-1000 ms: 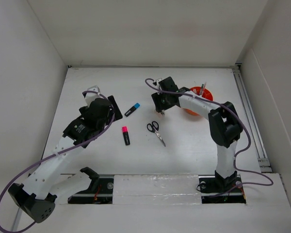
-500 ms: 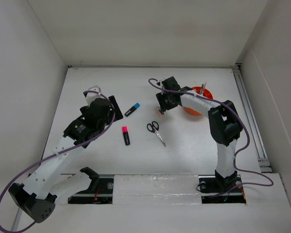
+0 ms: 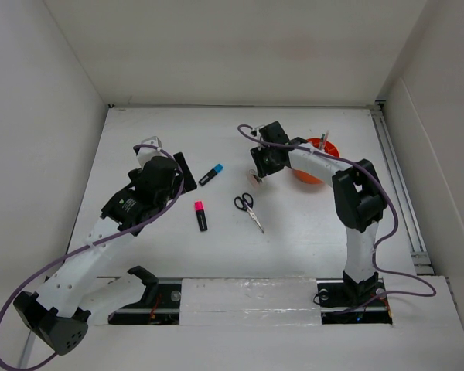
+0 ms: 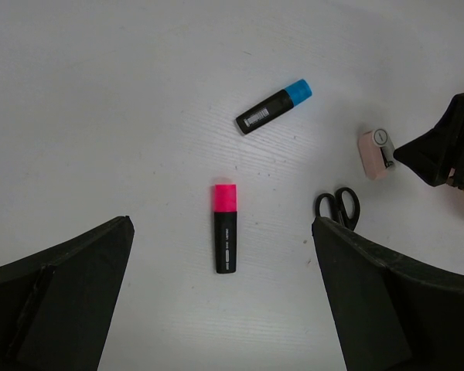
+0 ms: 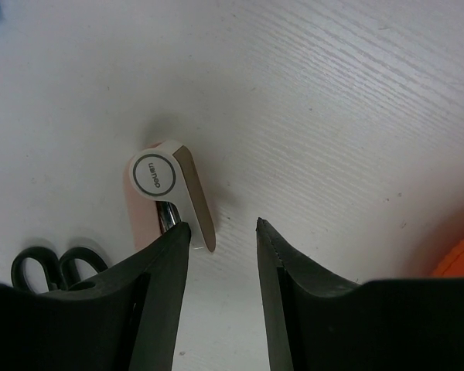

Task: Sort the stationery into containers
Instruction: Pick up the stapler from the center of the board.

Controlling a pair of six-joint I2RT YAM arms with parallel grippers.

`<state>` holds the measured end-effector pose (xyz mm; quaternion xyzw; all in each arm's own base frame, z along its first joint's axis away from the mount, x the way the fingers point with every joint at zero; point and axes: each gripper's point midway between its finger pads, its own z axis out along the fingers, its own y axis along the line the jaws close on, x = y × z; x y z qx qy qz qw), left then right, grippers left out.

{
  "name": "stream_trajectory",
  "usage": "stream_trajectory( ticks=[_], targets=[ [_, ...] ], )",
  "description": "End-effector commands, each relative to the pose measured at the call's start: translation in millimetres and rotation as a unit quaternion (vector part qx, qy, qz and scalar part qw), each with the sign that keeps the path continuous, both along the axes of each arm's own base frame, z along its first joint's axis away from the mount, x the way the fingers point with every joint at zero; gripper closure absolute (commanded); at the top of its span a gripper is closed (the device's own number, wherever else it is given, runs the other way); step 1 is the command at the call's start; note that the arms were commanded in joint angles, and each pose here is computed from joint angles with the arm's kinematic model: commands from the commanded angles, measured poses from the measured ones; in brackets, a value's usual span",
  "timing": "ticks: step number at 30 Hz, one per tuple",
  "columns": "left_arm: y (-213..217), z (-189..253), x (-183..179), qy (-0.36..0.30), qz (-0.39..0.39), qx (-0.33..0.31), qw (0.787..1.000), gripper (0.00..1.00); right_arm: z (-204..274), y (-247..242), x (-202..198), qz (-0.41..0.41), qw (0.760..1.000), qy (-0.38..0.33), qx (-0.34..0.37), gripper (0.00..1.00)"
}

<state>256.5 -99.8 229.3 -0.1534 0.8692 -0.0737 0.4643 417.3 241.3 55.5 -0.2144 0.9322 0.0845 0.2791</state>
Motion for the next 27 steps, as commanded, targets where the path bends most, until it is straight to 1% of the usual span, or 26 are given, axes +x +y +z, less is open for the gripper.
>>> stream_trajectory(
  ticks=[1, 16, 19, 21, 22, 27],
  targets=[
    [0.5, 1.8, 1.2, -0.008, -0.002, 0.002, 1.000, 0.00, -2.4, 6.4, 0.7, 0.012, 1.000, 0.004, 0.004, 0.54],
    [-1.9, 3.0, 2.0, -0.010, -0.005, -0.003, 1.000, 0.00, -1.8, 11.6, -5.6, 0.026, 1.000, 0.007, 0.008, 0.54],
    [-1.5, 2.9, 1.9, -0.010, -0.008, 0.001, 1.000, 0.00, -1.7, 17.4, -9.2, 0.040, 0.999, 0.009, 0.011, 0.56],
    [-1.5, 2.9, 1.9, -0.010, -0.008, 0.001, 1.000, 0.00, -10.8, 16.7, -10.3, 0.040, 0.999, 0.017, 0.007, 0.56],
    [-1.5, 2.9, 1.9, -0.010, -0.008, 0.001, 1.000, 0.00, -14.7, 16.1, -11.4, 0.040, 0.999, 0.025, 0.003, 0.57],
    [-1.5, 2.9, 1.9, -0.010, -0.008, 0.001, 1.000, 0.00, -23.3, 13.7, -11.6, 0.037, 0.999, 0.031, -0.006, 0.59]
  ],
)
